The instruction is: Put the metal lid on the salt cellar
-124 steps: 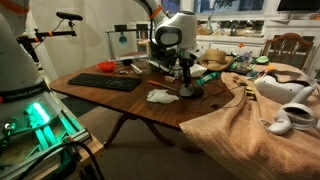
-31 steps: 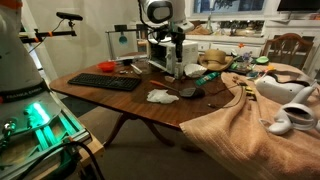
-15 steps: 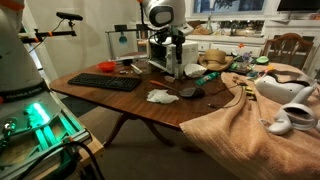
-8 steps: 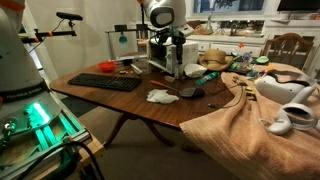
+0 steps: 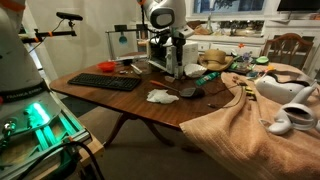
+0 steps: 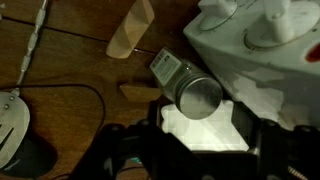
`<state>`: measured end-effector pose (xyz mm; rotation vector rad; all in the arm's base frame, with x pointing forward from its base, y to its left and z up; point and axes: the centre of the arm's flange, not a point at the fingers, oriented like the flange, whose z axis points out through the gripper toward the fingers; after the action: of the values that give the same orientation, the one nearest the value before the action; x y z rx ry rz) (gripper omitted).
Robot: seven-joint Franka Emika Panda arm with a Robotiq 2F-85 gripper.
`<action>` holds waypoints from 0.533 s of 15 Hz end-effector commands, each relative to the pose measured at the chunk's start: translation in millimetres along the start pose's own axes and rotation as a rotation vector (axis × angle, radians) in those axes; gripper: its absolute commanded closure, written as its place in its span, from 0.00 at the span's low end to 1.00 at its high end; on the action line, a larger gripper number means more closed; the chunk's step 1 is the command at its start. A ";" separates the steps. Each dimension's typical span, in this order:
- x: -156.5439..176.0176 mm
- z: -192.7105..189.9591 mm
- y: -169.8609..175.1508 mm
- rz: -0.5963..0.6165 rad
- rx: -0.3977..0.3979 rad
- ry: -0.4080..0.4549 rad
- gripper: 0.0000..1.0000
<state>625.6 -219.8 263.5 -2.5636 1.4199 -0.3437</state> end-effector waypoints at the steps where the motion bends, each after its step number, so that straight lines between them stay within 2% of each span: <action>1: -1.3 -5.4 -2.4 -0.006 -0.005 0.003 0.00; 5: -2.9 -22.3 9.9 -0.043 -0.009 -0.004 0.00; 8: 18.0 -30.1 26.3 -0.051 -0.012 -0.004 0.00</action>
<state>620.4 -228.8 279.5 -2.5920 1.3778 -0.3734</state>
